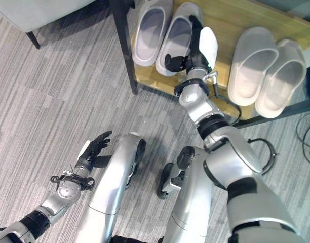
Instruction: Arrange the slippers neatly on the shoe rack.
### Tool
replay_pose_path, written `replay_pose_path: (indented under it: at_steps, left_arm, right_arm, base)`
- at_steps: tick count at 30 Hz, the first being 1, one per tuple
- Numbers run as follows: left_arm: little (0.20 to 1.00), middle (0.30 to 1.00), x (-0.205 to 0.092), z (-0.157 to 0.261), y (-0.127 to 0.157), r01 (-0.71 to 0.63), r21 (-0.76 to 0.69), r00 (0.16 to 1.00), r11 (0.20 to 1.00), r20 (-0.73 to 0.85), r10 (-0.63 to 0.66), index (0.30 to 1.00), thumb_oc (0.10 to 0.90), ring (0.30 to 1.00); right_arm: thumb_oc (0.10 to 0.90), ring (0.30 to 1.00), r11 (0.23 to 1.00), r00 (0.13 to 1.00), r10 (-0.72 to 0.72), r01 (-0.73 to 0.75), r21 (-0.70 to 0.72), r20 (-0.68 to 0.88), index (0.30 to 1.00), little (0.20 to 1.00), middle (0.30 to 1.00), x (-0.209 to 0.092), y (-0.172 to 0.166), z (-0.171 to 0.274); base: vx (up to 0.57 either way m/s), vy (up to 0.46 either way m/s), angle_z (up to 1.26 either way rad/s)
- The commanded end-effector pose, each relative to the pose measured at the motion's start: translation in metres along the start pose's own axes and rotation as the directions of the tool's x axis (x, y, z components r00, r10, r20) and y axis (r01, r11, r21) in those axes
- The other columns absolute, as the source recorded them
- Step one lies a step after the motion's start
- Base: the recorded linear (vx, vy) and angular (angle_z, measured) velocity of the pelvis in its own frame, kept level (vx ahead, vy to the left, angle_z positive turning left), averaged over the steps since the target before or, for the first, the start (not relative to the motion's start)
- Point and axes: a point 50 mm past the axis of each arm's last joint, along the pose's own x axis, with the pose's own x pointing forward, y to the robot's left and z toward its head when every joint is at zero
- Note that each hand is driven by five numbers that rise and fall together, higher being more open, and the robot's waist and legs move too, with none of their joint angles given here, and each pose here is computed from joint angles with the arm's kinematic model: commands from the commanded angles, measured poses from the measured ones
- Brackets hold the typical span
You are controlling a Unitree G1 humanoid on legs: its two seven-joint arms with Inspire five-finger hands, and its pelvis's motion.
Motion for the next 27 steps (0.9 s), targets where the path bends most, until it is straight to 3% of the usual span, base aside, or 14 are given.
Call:
replay_pose_path:
  at_steps: [1, 10, 16, 27]
  left_arm:
    - [0.900, 0.900, -0.005, 0.034, -0.047, 0.221, -0.083, 0.959, 0.972, 0.200, -0.201, 0.900, 0.800, 0.900]
    - [0.900, 0.900, -0.008, 0.028, -0.045, 0.231, -0.077, 0.961, 0.970, 0.173, -0.215, 0.900, 0.800, 0.900]
    - [0.900, 0.900, -0.013, 0.020, -0.040, 0.198, -0.084, 0.972, 0.977, 0.142, -0.185, 0.900, 0.800, 0.900]
    - [0.900, 0.900, -0.021, 0.011, -0.018, 0.067, -0.088, 0.993, 0.994, 0.104, -0.058, 0.900, 0.800, 0.900]
  right_arm:
    - [0.800, 0.900, 0.993, 0.984, -0.115, 0.115, 0.014, 0.136, 0.900, 0.900, 0.900, 0.030, -0.050, 0.043]
    - [0.800, 0.900, 0.991, 0.975, -0.123, 0.130, -0.024, 0.184, 0.900, 0.900, 0.900, 0.033, -0.064, 0.044]
    - [0.800, 0.900, 0.995, 0.939, -0.103, 0.097, 0.034, 0.329, 0.900, 0.900, 0.900, 0.017, -0.053, 0.061]
    - [0.800, 0.900, 0.971, 0.783, -0.186, 0.056, 0.231, 0.594, 0.900, 0.900, 0.900, -0.039, -0.066, 0.091]
  base:
    - [0.00, 0.000, 0.00]
    - [0.00, 0.000, 0.00]
    - [0.00, 0.000, 0.00]
    - [0.00, -0.001, 0.00]
